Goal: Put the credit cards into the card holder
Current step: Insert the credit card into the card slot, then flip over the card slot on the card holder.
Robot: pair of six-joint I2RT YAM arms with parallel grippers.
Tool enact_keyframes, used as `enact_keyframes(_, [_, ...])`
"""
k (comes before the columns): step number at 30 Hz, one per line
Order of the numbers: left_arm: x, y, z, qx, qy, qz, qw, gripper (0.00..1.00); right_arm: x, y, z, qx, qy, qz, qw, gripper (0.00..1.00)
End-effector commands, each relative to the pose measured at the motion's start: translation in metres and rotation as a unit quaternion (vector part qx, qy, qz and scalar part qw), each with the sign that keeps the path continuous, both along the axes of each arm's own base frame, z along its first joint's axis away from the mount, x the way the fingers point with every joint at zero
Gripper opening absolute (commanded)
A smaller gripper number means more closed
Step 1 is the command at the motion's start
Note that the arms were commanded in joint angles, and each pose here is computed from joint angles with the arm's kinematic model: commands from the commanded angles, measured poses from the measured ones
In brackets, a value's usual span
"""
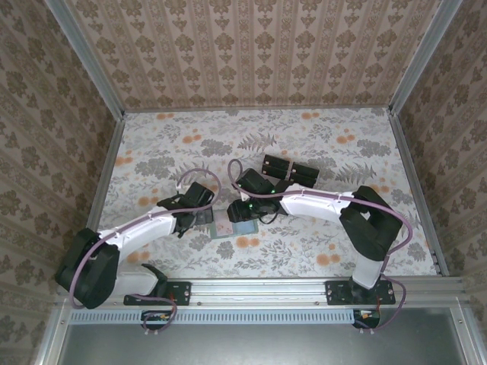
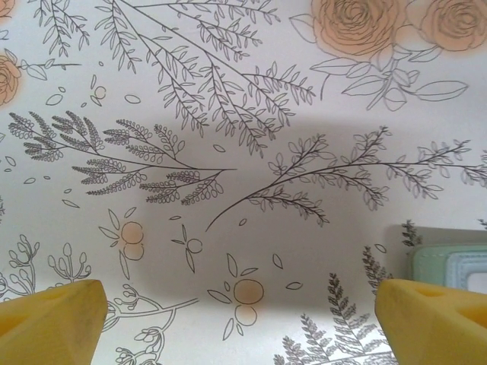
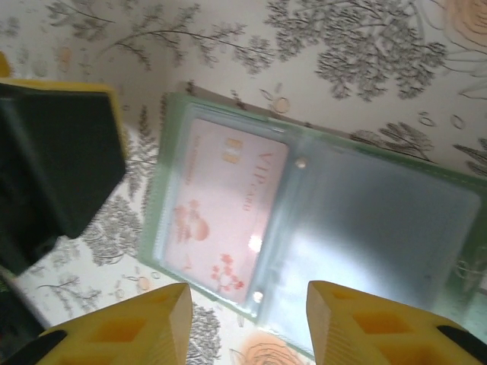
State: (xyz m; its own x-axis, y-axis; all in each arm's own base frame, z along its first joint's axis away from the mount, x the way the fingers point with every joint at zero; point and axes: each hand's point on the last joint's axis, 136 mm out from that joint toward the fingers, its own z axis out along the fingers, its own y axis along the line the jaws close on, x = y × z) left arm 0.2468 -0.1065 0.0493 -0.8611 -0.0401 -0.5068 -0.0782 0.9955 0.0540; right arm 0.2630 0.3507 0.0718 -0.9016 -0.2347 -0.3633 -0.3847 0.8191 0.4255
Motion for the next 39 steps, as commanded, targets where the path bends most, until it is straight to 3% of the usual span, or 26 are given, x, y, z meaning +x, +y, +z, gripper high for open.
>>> enact_keyframes(1, [-0.004,-0.008,0.005,-0.008,0.005,-0.020,1.000,1.00,0.006,-0.019,-0.012,-0.062,-0.022,0.017,0.998,0.47])
enact_keyframes(22, [-0.006,-0.035,-0.014,-0.012,0.018,-0.040,0.999,1.00,0.020,-0.032,-0.055,-0.110,0.003,0.014,0.994,0.50])
enact_keyframes(39, [0.008,-0.039,-0.002,-0.015,0.005,-0.063,0.998,1.00,-0.019,-0.007,-0.064,0.006,0.086,-0.041,0.995,0.51])
